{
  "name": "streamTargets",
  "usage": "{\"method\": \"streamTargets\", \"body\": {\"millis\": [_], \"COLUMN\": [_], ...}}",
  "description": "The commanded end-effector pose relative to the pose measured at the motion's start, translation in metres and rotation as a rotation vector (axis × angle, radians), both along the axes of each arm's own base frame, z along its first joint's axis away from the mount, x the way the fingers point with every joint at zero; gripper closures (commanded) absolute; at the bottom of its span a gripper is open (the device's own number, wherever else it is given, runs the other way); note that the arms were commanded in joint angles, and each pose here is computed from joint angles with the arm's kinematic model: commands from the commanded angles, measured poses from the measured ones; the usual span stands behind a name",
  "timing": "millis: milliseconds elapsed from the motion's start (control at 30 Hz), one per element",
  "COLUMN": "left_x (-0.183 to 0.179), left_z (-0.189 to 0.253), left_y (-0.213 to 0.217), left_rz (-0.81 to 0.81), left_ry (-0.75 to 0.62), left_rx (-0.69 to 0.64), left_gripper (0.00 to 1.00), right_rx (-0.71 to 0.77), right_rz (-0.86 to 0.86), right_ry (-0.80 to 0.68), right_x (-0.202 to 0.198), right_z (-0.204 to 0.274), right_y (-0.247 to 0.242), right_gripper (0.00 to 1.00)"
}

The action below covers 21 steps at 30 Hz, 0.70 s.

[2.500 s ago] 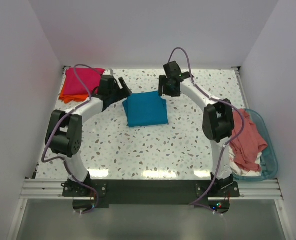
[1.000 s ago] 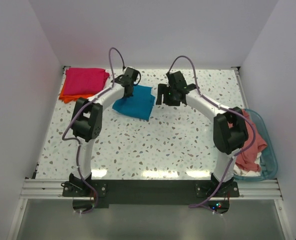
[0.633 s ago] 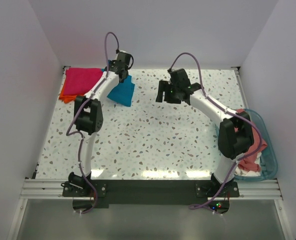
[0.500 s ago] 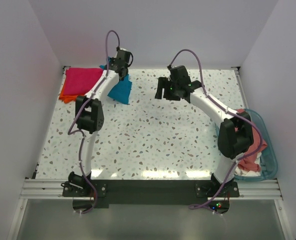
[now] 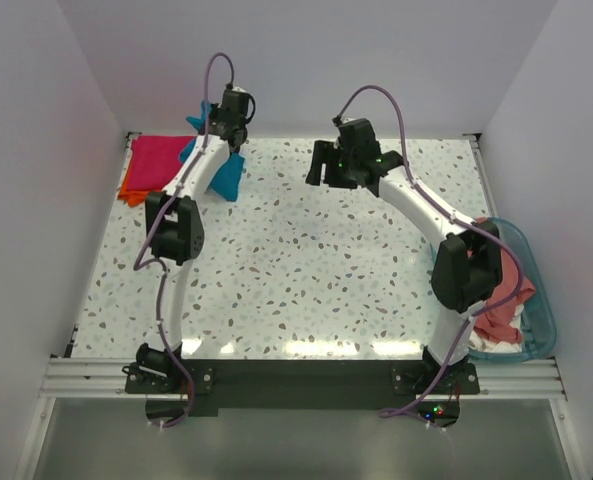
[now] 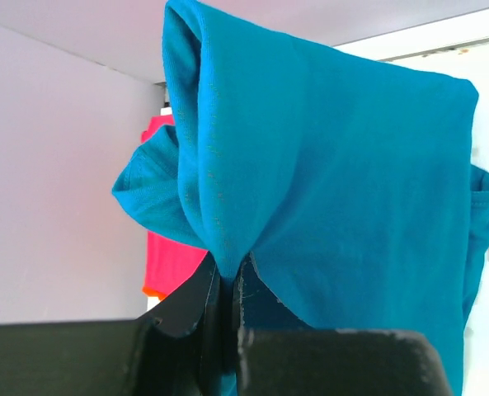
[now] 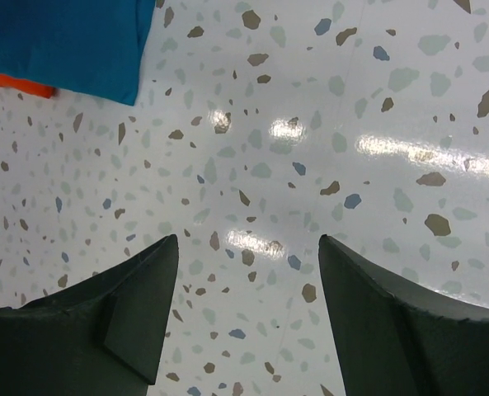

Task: Fold and stack the t-shirts
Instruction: Neatly place the folded tshirt to the corner

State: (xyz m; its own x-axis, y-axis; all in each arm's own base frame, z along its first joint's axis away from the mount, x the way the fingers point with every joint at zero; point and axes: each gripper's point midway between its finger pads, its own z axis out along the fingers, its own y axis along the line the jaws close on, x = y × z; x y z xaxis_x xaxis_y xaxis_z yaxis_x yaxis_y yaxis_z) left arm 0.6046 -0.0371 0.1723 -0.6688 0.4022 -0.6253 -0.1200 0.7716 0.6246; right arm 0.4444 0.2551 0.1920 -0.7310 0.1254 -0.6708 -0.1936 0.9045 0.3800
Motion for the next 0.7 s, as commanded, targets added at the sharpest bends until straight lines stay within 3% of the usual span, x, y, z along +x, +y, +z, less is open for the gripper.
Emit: {"method": "streamTargets", "body": {"millis": [0,667], "left_x": [0.008,0.011], "left_z": [0.078,0.136], "left_y": [0.020,0.047], "left_rz": [0.008,-0.030], "left_ry": [-0.168,-0.300], "left_rx": [-0.002,-0.076], "left_gripper": [1.00,1.00], "right_rx": [0.022,-0.019], "right_rz": [0.032,0.036], "right_ry": [-0.017,-0.038], "right_x": [0.002,0.001], "right_z": [0.012,0.032], "right_y": [0.010,0.020], "right_gripper": [0.28,0.28]}}
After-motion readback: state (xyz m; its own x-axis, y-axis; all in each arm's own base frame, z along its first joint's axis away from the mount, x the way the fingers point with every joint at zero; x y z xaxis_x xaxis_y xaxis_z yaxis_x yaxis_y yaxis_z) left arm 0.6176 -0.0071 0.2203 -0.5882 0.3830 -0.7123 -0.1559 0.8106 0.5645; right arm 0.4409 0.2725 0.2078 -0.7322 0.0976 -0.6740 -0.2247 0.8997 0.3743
